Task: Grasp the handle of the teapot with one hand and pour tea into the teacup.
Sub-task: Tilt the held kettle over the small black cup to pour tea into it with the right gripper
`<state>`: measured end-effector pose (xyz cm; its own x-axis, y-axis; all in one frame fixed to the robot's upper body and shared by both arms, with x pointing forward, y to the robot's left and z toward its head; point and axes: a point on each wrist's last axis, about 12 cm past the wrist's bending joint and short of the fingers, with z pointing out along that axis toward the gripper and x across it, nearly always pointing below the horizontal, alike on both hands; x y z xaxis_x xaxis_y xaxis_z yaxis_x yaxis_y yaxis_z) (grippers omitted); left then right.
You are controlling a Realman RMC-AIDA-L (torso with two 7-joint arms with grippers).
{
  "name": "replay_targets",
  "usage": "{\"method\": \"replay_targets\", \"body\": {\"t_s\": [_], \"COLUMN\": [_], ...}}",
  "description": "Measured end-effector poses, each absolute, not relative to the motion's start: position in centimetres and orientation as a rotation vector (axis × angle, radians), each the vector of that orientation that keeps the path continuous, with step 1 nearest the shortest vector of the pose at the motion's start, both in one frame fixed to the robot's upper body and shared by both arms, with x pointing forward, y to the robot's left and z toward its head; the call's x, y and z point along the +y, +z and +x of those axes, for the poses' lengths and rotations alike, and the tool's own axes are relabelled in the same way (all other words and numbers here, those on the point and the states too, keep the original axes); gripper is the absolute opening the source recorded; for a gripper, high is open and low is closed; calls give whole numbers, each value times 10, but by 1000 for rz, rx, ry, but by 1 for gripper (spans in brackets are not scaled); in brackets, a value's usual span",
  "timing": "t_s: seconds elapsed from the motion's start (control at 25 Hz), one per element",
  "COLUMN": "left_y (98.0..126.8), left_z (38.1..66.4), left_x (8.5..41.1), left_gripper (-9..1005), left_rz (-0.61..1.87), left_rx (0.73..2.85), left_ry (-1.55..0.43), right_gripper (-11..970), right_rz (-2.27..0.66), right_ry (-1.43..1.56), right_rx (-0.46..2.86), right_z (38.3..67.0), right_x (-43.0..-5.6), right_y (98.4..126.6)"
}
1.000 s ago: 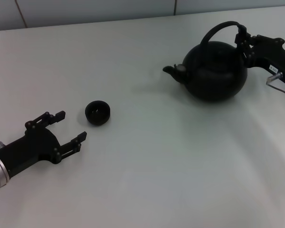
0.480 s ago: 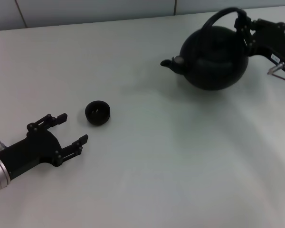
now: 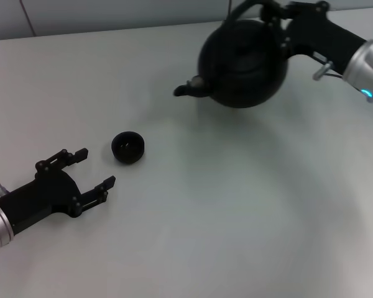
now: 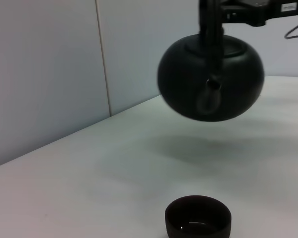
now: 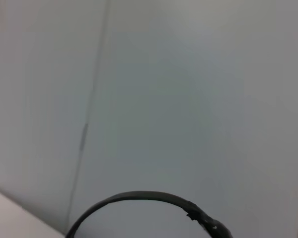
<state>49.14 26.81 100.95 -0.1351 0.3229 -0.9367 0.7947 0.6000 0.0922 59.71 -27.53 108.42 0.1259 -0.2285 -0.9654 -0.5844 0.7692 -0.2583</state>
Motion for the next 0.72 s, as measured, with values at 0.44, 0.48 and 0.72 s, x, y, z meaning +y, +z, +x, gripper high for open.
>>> {"method": "replay_targets", "body": {"t_s": [0.44, 0.48, 0.72], "left_y": [1010, 1010, 1010], "left_z": [492, 492, 492], "left_x": [268, 268, 268], "left_gripper": [773, 773, 773], "left_rz": [926, 926, 926], "left_rx": [1717, 1717, 1717], "left_ry": [-530, -530, -530], "right_gripper": [87, 87, 87], "right_rz": [-923, -936, -1012], "right_ry": [264, 260, 242], "right_rx": [1414, 1411, 1399], "right_z": [623, 624, 630], "right_x": [-237, -235, -221], "right_y": [1101, 1102, 1106]}}
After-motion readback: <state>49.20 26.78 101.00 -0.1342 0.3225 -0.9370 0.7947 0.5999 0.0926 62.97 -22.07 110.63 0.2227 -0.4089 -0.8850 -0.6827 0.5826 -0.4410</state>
